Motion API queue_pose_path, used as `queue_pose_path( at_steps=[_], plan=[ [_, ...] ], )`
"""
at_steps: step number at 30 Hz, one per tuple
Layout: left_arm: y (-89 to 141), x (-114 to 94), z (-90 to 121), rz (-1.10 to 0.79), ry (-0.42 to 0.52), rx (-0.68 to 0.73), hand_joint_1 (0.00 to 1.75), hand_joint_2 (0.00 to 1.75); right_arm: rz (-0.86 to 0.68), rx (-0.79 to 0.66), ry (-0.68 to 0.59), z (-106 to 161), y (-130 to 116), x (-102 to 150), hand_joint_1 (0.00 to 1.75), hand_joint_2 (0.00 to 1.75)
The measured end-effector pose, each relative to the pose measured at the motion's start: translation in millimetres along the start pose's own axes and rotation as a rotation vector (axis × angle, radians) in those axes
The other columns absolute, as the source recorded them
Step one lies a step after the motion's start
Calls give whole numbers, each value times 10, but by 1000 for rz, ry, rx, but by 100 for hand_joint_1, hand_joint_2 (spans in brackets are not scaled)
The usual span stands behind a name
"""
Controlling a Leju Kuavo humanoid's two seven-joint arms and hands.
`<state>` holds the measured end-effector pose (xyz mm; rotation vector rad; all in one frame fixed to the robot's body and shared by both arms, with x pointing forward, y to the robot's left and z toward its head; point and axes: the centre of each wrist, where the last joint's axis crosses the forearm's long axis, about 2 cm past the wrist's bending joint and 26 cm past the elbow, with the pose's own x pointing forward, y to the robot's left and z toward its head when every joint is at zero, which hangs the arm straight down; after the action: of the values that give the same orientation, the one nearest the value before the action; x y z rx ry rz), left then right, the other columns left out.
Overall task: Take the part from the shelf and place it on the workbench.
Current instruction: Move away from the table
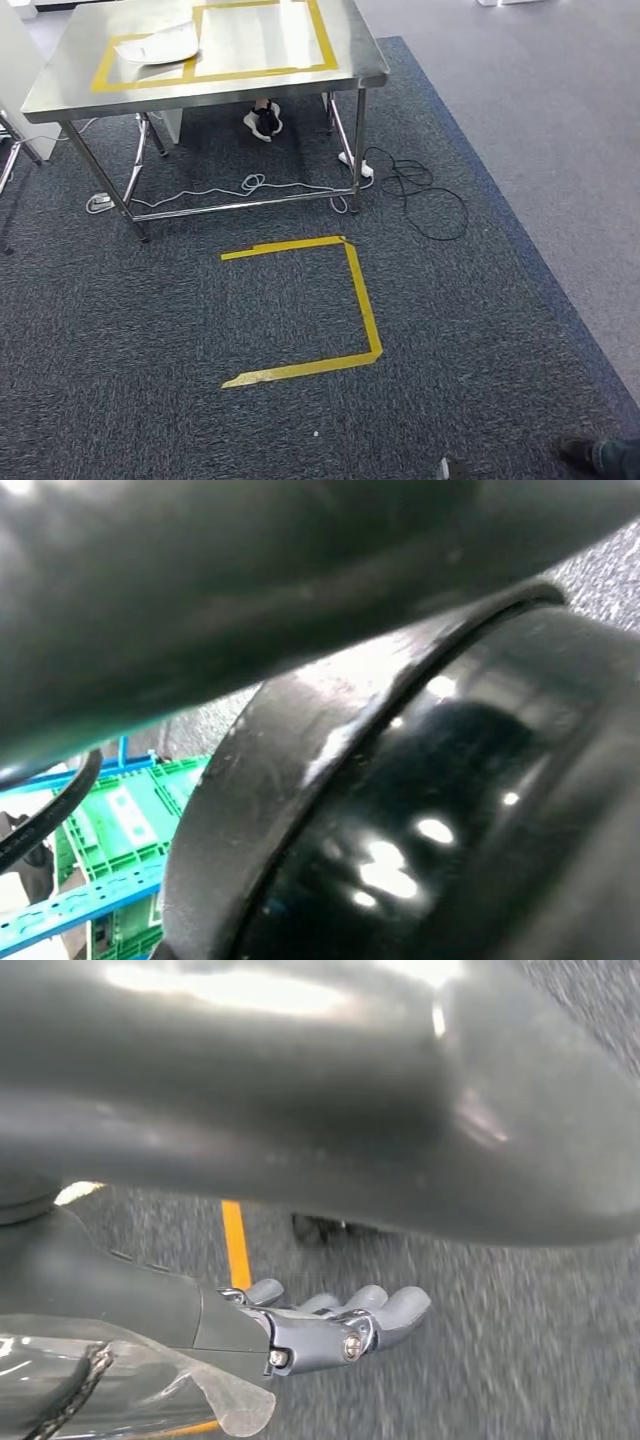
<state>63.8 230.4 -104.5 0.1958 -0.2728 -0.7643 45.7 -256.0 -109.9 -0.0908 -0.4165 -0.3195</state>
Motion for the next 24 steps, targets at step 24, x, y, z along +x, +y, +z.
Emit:
queue_pose_path(
  at_steps=[24],
  plan=[
    [-28, -38, 7, -4, 15, 0, 0, 0, -9, 3, 8, 5, -7, -19, 0, 0]
  ],
)
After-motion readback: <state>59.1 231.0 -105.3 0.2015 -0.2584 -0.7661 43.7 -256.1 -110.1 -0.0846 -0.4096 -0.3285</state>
